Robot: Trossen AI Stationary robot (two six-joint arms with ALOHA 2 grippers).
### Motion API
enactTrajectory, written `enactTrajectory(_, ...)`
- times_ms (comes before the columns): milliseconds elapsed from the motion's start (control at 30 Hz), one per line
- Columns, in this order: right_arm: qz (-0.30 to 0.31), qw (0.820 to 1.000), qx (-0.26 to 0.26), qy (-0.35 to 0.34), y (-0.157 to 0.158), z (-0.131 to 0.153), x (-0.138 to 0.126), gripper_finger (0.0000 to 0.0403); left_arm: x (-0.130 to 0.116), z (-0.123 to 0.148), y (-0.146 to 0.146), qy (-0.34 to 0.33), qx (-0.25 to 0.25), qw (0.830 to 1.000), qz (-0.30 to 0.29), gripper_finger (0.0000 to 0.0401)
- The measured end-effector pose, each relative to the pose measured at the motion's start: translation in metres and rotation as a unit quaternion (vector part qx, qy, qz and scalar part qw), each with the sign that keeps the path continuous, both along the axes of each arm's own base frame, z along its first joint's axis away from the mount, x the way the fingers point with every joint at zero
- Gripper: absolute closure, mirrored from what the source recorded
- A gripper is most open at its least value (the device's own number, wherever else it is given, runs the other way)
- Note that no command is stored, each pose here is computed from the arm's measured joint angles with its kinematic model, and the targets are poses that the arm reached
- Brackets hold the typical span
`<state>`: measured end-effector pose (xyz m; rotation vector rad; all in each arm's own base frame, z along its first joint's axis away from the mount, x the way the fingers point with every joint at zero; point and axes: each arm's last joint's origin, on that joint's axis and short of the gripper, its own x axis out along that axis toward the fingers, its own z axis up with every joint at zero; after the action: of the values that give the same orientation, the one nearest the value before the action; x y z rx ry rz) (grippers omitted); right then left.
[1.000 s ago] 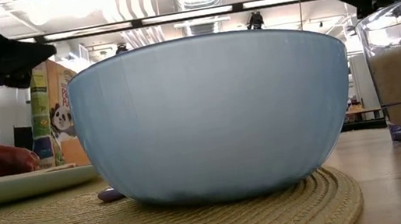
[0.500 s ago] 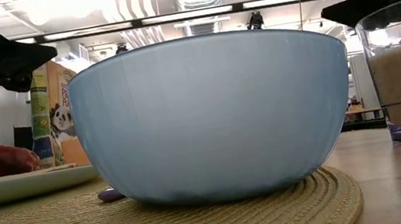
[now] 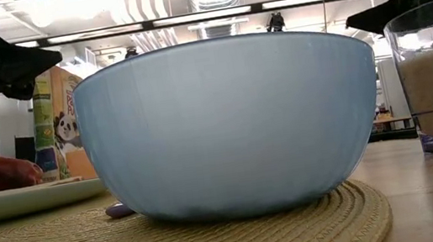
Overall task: Arrange a breakfast setting
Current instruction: Return to Home Position
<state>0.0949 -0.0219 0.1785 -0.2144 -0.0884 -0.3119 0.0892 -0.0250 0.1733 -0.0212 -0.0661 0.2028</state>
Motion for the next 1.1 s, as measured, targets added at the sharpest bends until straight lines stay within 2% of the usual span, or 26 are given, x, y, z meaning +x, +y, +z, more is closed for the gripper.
enactTrajectory(233,-0.006,1.0,0.004,0.0,-0.0003,-0.0003,0.0,0.0339,0.0001,-0.0003,0.0,0.001,-0.001,1.0,0.001,0.0401)
enactTrajectory(467,-0.044,0.998,0.035,0.004,-0.0026,-0.0031,-0.0006,0.0339,0.0003,-0.0016,0.002,0.014,0.017,0.999,0.044,0.0401)
enactTrajectory(667,-0.086,0.995,0.041,0.002,-0.0048,-0.0033,-0.0016,0.0339,0.0004,-0.0026,0.003,0.024,0.035,0.997,0.069,0.0401)
enactTrajectory(1000,-0.089,0.995,0.04,0.01,-0.005,-0.0048,-0.0015,0.0339,0.0005,-0.0029,0.0031,0.029,0.046,0.996,0.073,0.0401)
enactTrajectory(1100,-0.087,0.995,0.055,0.005,-0.005,-0.0051,-0.0015,0.0339,0.0004,-0.003,0.0036,0.03,0.045,0.995,0.081,0.0401)
